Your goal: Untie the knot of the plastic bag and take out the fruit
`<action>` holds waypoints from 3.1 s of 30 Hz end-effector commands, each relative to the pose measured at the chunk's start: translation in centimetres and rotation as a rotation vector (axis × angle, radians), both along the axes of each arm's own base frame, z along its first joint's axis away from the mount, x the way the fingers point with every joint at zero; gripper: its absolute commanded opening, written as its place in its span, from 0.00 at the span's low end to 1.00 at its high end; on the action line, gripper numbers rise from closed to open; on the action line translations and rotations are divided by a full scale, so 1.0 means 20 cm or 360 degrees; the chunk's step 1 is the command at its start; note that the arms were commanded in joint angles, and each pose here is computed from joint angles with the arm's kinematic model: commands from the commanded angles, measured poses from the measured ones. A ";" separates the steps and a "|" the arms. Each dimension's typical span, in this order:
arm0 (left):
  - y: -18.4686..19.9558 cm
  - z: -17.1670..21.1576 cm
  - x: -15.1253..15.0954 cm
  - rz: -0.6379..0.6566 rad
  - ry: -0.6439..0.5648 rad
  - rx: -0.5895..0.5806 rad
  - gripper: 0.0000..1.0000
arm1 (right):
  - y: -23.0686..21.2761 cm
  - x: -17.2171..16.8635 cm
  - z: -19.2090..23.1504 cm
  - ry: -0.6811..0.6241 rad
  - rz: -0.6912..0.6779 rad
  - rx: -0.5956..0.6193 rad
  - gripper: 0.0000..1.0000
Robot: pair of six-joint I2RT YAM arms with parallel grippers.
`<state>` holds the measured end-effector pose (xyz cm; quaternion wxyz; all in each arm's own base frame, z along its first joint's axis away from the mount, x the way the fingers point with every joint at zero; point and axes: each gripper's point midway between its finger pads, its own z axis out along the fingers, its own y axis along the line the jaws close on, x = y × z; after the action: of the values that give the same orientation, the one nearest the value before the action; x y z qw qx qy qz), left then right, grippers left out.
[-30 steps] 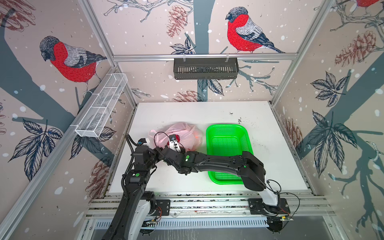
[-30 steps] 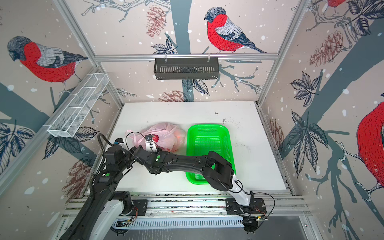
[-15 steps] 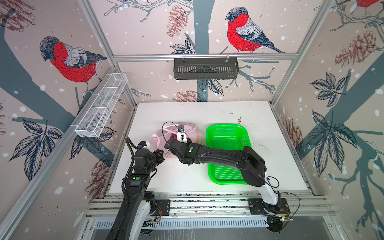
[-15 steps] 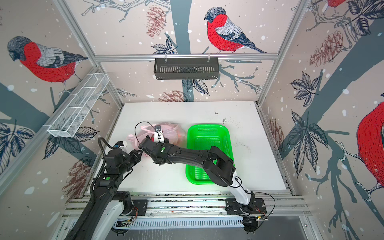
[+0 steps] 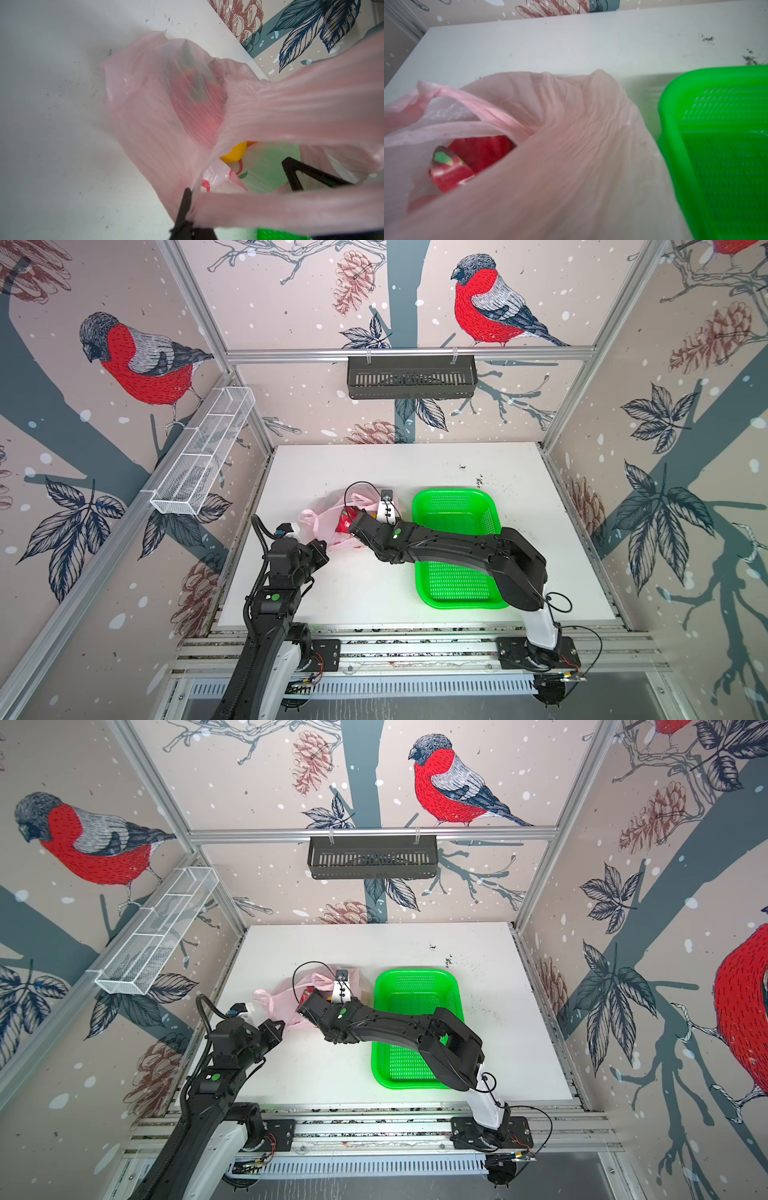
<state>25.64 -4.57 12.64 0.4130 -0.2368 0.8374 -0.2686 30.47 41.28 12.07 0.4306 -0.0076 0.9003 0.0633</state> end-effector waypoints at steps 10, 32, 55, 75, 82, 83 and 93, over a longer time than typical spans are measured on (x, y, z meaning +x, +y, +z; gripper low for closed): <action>0.01 0.03 0.01 0.0024 -0.0020 0.0009 0.00 | -0.13 -0.25 -0.18 0.0245 -0.0084 0.0083 0.15; 0.00 0.02 0.01 -0.0003 -0.0028 0.0008 0.00 | 0.10 -0.25 -0.02 0.0164 0.0191 0.0063 0.17; -0.03 0.05 0.02 -0.0054 -0.0062 -0.0011 0.00 | 0.22 0.07 -0.11 0.0265 0.0136 0.0179 0.35; -0.06 0.07 0.01 -0.0118 -0.0107 -0.0039 0.00 | 0.23 0.15 -0.18 0.0362 0.0030 0.0271 0.68; -0.07 0.07 0.01 -0.0132 -0.0111 -0.0047 0.00 | 0.21 0.18 -0.23 0.0394 -0.0054 0.0290 0.71; -0.07 0.07 0.01 -0.0134 -0.0113 -0.0046 0.00 | 0.20 0.19 -0.23 0.0397 -0.0061 0.0292 0.72; -0.08 0.07 0.01 -0.0145 -0.0116 -0.0050 0.00 | 0.18 0.22 -0.26 0.0415 -0.0102 0.0333 0.76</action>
<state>25.49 -6.04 13.21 0.4102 -0.2080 0.8342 -0.3043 34.72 45.08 7.29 0.3129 0.0652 0.9366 0.1434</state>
